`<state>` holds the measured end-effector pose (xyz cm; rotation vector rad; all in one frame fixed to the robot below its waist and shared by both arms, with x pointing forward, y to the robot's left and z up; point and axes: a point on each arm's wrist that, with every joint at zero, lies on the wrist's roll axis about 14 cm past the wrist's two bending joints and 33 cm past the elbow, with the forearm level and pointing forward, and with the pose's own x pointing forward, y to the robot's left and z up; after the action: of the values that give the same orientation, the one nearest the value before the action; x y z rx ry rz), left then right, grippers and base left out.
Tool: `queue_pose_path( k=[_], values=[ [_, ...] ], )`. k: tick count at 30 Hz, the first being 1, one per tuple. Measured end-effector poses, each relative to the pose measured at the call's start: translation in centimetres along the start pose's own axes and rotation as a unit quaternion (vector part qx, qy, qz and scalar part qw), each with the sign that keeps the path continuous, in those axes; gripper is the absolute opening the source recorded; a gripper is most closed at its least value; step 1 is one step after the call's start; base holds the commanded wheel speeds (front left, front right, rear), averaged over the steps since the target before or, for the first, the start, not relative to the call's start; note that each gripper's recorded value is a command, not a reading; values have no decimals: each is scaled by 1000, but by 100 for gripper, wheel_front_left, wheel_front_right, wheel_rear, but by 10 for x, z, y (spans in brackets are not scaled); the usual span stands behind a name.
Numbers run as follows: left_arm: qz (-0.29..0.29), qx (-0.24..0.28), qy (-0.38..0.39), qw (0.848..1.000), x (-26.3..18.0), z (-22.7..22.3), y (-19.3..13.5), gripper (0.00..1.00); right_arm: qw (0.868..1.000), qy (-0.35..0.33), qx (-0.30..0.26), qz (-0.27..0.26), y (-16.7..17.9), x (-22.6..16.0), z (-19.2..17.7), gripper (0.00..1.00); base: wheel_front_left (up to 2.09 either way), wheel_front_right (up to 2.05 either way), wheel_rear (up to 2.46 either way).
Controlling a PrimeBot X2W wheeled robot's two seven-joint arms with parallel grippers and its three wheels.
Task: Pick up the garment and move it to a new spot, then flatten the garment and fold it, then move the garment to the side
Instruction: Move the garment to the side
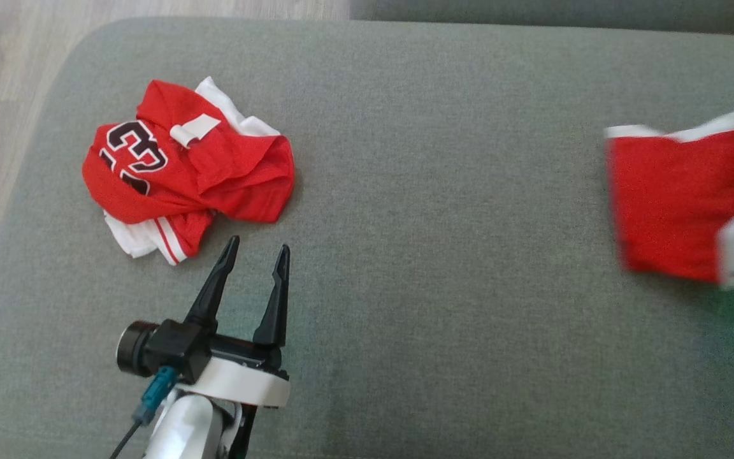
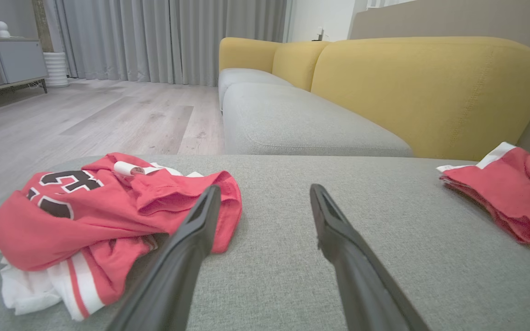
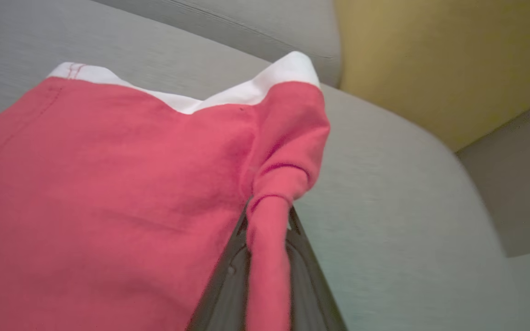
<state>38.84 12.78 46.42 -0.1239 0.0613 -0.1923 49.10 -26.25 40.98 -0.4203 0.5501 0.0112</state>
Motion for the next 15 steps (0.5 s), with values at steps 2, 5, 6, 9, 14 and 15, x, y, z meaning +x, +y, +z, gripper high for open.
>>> queue_pose_path(
  k=[2,5,6,9,14,15],
  values=[
    [1,-2,2,1000,1,-2,1,100,999,11,-28,-29,-32,1,-5,0,0,0,0],
    [5,-6,7,1000,2,-5,3,100,996,22,-66,-58,-64,2,-10,0,0,0,0],
    [6,-6,8,1000,3,-6,4,100,995,27,-71,-65,-72,3,-12,0,0,0,0],
    [10,-4,8,1000,6,-6,9,100,993,38,-77,-76,-84,7,-16,0,0,0,0],
    [12,-4,9,1000,8,-7,11,100,993,43,-74,-81,-87,10,-19,0,0,0,0],
    [13,-4,10,1000,8,-7,12,100,993,42,-74,-82,-87,11,-19,0,0,0,0]
  ],
)
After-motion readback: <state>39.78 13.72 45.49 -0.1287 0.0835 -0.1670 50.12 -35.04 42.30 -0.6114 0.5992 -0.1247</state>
